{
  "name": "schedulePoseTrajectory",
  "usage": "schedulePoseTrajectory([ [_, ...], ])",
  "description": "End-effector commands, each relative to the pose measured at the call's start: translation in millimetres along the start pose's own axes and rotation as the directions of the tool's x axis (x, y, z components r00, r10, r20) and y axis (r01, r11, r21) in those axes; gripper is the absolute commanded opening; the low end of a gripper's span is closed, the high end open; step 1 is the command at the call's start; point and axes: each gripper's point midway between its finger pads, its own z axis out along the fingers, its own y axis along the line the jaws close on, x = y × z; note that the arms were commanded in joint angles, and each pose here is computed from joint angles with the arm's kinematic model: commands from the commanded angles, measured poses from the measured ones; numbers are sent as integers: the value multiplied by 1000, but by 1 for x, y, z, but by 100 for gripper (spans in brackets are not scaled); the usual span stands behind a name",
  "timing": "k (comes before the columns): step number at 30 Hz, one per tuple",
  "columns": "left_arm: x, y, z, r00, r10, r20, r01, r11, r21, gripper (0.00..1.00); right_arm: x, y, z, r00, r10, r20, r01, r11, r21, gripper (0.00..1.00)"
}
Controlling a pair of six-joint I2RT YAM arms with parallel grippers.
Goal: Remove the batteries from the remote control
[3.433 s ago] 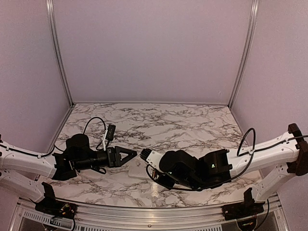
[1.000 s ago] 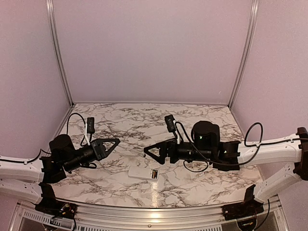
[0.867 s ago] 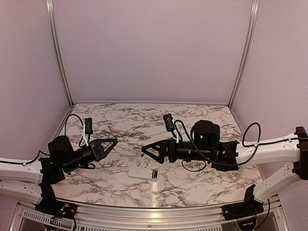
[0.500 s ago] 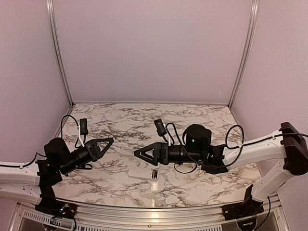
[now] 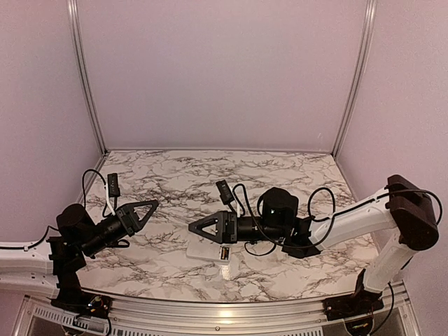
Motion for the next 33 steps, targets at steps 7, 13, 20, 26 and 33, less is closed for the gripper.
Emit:
schedulePoseTrajectory([
  [7,-11,-4,-11,998,-14,59,12,999,31,0,-17,6,-16,995,-51,86,45,997,70,98],
  [13,-12,-17,-16,998,-27,62,20,994,107,0,-13,9,-1,997,-21,77,23,1000,-15,98],
  [20,-16,-26,-24,996,-31,85,17,986,167,0,-13,21,15,997,-15,77,23,994,-105,95],
  [26,-17,-30,-26,995,-38,90,20,981,191,0,-19,45,22,995,-6,103,31,969,-243,82],
  [33,-18,-31,-28,994,-41,98,21,979,202,0,-18,55,32,994,57,90,-20,930,-368,65],
])
